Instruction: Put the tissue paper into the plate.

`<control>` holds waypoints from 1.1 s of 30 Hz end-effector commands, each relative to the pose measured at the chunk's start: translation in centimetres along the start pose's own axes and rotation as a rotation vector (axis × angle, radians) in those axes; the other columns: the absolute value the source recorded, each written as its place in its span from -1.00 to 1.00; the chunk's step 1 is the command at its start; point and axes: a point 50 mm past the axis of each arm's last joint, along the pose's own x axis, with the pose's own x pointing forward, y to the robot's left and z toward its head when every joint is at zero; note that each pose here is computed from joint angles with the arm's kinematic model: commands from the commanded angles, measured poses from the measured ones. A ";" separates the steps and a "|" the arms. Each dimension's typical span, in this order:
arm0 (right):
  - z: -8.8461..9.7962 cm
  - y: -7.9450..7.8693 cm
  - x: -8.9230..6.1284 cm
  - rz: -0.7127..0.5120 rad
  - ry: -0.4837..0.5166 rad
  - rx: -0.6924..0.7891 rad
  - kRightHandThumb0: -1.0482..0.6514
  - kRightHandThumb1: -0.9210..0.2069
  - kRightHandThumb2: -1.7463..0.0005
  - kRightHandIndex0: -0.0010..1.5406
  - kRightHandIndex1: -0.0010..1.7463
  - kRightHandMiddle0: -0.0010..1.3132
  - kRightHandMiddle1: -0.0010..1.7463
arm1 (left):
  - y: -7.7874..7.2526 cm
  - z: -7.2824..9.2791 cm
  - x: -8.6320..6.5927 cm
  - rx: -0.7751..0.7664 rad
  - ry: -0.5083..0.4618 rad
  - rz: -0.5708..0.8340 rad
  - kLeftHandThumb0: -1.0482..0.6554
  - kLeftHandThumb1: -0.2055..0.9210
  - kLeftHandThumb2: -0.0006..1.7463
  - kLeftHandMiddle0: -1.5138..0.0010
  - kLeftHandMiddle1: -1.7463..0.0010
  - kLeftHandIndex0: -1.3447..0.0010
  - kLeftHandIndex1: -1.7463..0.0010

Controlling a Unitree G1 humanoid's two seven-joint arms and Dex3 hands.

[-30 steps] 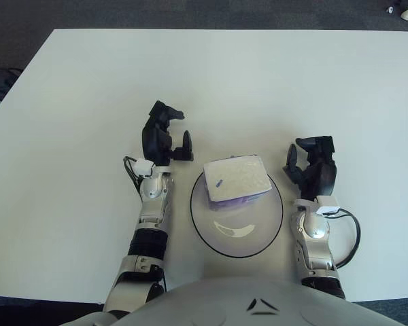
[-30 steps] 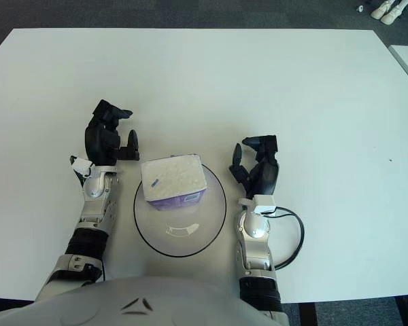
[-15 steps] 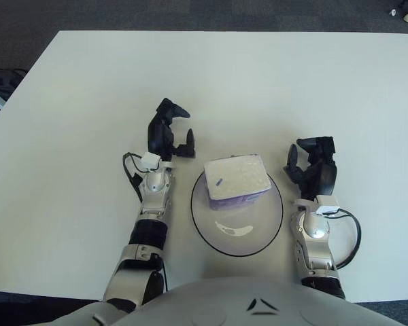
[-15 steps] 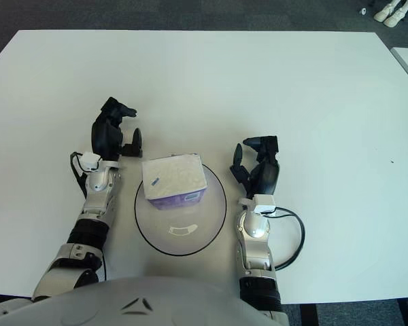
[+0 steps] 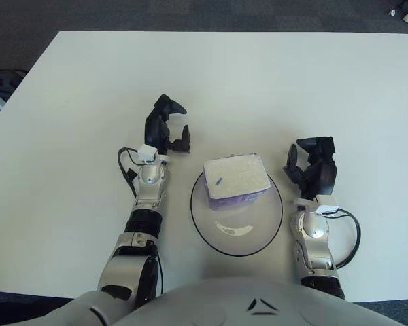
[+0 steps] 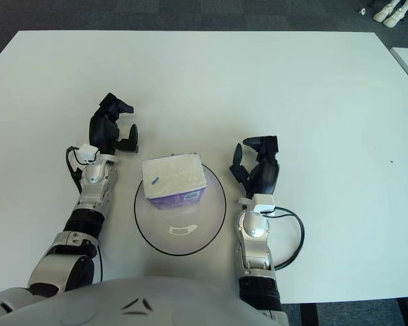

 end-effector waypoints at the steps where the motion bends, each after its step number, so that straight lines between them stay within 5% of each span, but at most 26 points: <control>1: -2.3 -0.7 -1.6 -0.027 0.143 -0.046 -0.21 -0.61 0.05 -0.25 0.51 -0.51 1.00 | 2.7 -5.3 -6.7 0.044 0.332 0.052 0.22 -0.78 1.00 -0.21 -0.93 -0.04 -1.00; 33: -2.1 -1.2 -0.7 -0.026 0.154 -0.086 -0.21 -0.60 0.03 -0.25 0.53 -0.50 1.00 | 2.5 -4.6 -6.2 0.008 0.423 0.071 0.22 -0.67 0.94 -0.16 -0.94 0.06 -1.00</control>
